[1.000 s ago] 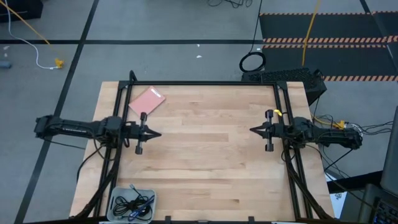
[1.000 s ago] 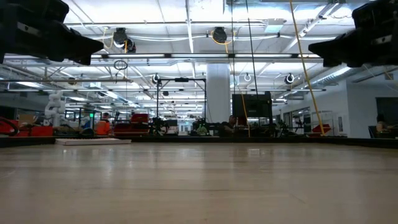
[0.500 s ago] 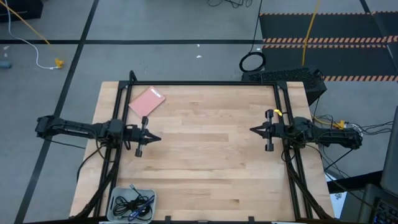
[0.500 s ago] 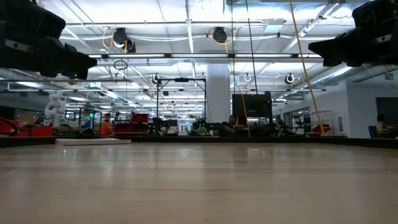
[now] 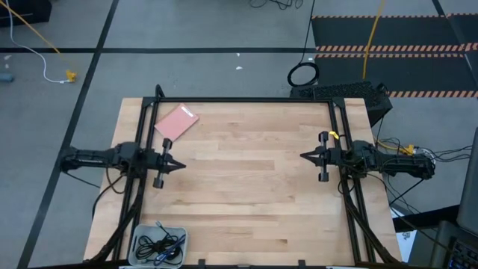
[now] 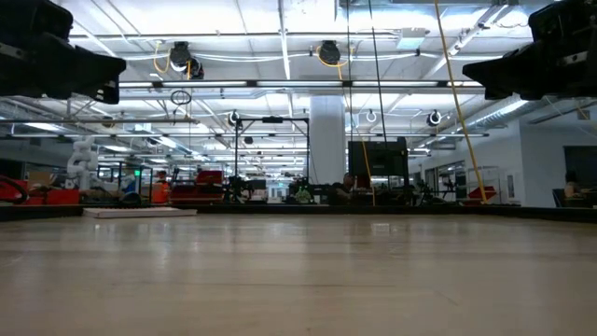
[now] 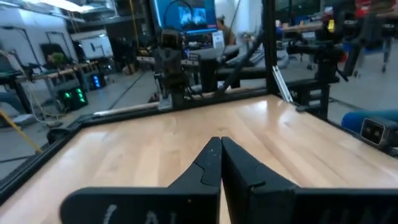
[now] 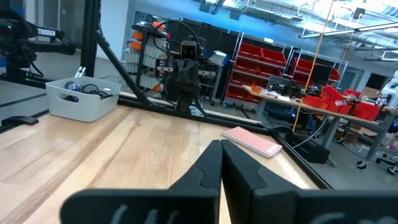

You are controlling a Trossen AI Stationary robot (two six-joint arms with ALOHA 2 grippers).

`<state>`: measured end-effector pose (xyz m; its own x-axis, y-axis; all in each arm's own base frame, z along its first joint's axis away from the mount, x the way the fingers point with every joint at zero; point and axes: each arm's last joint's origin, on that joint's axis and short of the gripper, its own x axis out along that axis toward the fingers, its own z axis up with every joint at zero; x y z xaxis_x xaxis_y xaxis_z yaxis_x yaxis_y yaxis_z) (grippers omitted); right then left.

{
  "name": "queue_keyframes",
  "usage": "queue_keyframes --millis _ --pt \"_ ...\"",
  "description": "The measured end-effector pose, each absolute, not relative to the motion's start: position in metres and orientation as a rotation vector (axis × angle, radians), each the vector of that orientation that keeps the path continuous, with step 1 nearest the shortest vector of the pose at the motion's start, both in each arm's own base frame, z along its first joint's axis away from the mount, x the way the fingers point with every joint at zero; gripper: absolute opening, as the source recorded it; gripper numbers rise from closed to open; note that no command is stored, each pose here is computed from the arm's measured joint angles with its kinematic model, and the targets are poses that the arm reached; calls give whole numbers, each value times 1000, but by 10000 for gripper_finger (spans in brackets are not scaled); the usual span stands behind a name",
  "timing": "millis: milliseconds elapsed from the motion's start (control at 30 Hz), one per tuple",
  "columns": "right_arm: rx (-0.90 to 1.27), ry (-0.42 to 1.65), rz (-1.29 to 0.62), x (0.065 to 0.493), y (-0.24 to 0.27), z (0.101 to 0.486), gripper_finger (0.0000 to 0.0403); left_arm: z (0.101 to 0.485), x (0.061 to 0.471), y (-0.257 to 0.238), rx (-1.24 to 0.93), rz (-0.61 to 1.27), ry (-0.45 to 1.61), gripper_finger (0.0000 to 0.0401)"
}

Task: Pick and place USB-C Cables
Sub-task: Return to Home Position

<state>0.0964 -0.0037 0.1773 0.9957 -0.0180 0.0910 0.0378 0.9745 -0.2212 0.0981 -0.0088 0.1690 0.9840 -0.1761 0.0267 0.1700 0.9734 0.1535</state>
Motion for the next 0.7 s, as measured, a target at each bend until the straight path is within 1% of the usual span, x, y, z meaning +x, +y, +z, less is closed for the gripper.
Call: queue_keyframes --millis 67,267,467,700 --pt "-225 -89 -28 96 -4 177 0 171 97 -8 148 -144 -56 2" --pt "-225 -86 -28 96 -4 177 0 168 97 -3 181 -25 -13 3" --pt "-225 -86 -28 96 -4 177 0 168 97 -1 170 -8 -11 11" --pt "-225 -86 -28 96 -4 177 0 168 97 -2 154 -18 -10 5"
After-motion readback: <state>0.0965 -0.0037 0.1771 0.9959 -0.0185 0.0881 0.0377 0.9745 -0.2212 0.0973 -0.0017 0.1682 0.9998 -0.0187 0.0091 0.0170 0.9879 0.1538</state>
